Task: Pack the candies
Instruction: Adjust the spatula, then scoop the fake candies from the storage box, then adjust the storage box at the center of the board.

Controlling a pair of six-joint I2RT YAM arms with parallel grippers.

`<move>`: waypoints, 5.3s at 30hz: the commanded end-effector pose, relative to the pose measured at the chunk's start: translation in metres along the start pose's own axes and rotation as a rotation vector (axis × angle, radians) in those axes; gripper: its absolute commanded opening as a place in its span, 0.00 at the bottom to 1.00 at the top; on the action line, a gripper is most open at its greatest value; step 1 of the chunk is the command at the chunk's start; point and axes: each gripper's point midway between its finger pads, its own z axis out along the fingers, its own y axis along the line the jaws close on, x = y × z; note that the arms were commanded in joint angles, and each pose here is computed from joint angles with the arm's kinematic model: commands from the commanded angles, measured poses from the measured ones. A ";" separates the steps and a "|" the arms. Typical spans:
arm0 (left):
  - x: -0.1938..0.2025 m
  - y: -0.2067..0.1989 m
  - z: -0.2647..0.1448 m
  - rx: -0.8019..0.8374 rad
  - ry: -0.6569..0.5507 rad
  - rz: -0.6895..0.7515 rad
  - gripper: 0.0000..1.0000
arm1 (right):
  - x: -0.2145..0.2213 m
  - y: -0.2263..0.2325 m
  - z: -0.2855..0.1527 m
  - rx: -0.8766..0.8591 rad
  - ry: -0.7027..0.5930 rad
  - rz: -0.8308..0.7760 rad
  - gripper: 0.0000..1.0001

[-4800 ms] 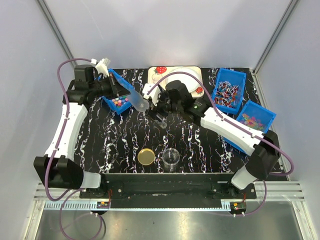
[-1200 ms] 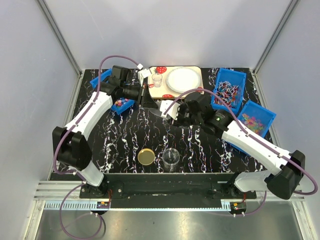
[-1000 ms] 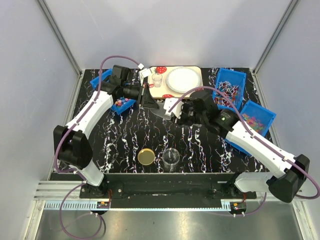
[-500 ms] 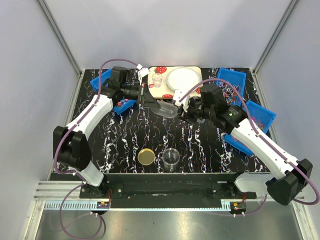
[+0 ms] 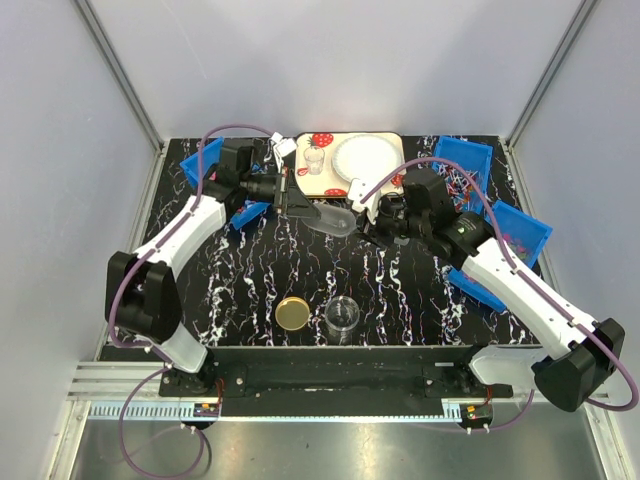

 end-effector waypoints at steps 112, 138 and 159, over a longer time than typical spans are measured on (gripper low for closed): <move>-0.100 0.334 -0.324 -1.681 0.028 0.094 0.94 | -0.011 0.024 -0.015 -0.051 -0.093 -0.027 0.00; -0.063 0.289 -0.301 -1.532 0.145 -0.020 0.68 | -0.018 0.027 -0.023 -0.047 -0.115 -0.036 0.00; -0.043 0.324 -0.295 -1.558 0.216 -0.039 0.72 | -0.015 0.026 -0.021 -0.045 -0.105 -0.034 0.00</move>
